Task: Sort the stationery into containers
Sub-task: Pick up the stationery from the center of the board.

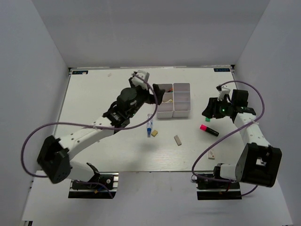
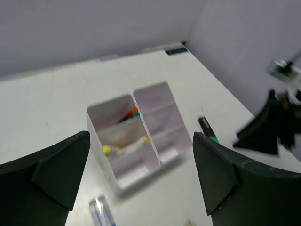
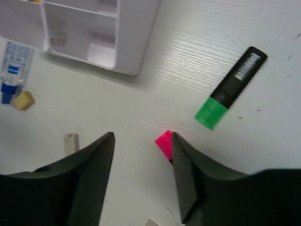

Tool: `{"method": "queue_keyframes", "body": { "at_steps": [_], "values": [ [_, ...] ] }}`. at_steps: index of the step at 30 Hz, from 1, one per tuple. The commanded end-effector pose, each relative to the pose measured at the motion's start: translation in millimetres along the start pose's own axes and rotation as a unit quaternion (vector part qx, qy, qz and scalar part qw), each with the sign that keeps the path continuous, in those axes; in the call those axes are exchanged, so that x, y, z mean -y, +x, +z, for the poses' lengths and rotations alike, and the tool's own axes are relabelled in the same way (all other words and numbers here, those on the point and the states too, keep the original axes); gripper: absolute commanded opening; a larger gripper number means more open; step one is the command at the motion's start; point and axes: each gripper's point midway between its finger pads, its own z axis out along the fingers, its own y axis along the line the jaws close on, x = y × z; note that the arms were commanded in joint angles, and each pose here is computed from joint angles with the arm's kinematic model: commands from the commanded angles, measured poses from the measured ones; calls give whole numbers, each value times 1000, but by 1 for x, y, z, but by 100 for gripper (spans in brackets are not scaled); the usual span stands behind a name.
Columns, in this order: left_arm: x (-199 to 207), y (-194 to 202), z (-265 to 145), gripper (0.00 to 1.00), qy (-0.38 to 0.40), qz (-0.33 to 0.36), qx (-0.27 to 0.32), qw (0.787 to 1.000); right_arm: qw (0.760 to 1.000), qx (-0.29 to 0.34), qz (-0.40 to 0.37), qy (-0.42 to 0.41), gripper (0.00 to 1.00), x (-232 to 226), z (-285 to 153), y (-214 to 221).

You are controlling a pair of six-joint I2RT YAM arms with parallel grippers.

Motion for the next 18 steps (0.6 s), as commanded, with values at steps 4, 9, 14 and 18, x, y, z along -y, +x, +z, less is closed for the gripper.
{"method": "queue_keyframes", "body": {
  "at_steps": [4,9,14,18],
  "values": [
    [-19,99,-78,100,-32,-99,-169,980,994,-44,20,97,71,50,13,-16],
    [-36,130,-113,100,-83,-144,-208,964,976,-101,61,182,74,98,31,-13],
    [-44,151,-133,100,-106,-170,-227,953,970,-117,69,201,73,113,46,-17],
    [-46,160,-142,100,-116,-185,-232,948,965,-121,63,224,69,123,60,-27]
  ]
}}
